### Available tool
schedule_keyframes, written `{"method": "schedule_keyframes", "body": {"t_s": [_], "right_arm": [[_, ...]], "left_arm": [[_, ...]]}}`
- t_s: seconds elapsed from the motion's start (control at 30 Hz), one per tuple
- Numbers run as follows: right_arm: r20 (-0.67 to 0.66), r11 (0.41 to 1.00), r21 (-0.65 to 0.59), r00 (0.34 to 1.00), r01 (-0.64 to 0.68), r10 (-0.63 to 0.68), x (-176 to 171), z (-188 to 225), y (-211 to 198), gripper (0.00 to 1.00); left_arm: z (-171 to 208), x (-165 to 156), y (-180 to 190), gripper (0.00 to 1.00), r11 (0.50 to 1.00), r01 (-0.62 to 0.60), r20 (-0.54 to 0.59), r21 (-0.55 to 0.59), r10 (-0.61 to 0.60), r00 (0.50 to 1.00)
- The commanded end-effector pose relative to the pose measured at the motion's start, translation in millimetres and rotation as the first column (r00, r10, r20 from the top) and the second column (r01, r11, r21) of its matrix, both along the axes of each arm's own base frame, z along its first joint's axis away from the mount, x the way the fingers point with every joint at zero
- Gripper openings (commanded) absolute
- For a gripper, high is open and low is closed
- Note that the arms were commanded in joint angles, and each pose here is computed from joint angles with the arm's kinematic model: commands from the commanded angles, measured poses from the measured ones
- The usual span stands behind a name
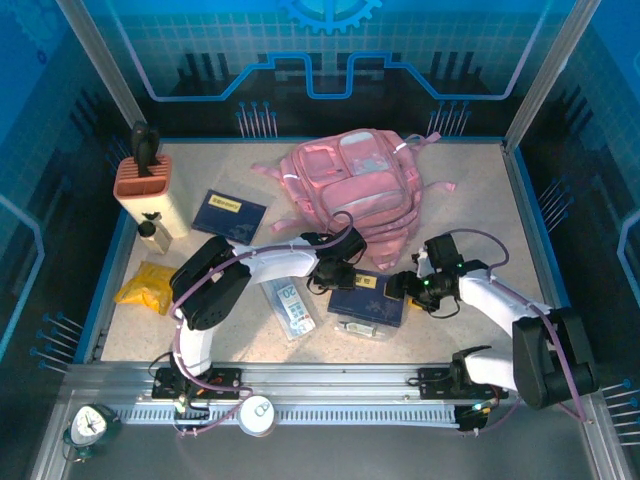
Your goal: Pack the student bag
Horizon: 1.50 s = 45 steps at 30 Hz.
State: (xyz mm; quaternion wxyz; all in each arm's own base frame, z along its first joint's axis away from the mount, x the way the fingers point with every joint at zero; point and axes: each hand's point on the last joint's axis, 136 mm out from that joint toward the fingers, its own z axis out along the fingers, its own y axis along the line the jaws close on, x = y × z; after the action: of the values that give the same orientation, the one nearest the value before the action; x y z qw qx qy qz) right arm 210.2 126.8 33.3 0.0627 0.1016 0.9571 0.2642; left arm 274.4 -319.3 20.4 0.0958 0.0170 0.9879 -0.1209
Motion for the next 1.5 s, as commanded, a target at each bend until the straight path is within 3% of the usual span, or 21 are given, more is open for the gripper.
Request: {"method": "schedule_keyframes", "body": {"t_s": [0.0,0.47,1.0,1.47], "right_arm": [[-0.008,0.999,0.017,0.999,-0.035,0.035,-1.4,0.1,9.3,0.73],[0.055,0.996,0.051,0.996,-0.072,0.069,4.0,22.2,17.2,0.7],[0.063,0.985,0.167,0.997,-0.052,0.042,3.7,26.9,15.9,0.41],[0.075,0.986,0.154,0.996,-0.058,0.047,1.7,22.9,9.8,0.14]], "left_arm": [[-2.4,-1.9,-2.7,0.41,1.0,0.015,-0.014,-0.017,-0.015,1.0],[-4.9,-3.8,-3.4,0.41,0.999,0.03,-0.023,-0.017,-0.031,0.999],[-4.1,-3.5,-3.6,0.41,0.999,0.035,-0.023,-0.024,-0.035,0.999],[2.7,-2.2,-1.8,0.41,0.999,0.027,-0.011,-0.033,-0.028,1.0]]}}
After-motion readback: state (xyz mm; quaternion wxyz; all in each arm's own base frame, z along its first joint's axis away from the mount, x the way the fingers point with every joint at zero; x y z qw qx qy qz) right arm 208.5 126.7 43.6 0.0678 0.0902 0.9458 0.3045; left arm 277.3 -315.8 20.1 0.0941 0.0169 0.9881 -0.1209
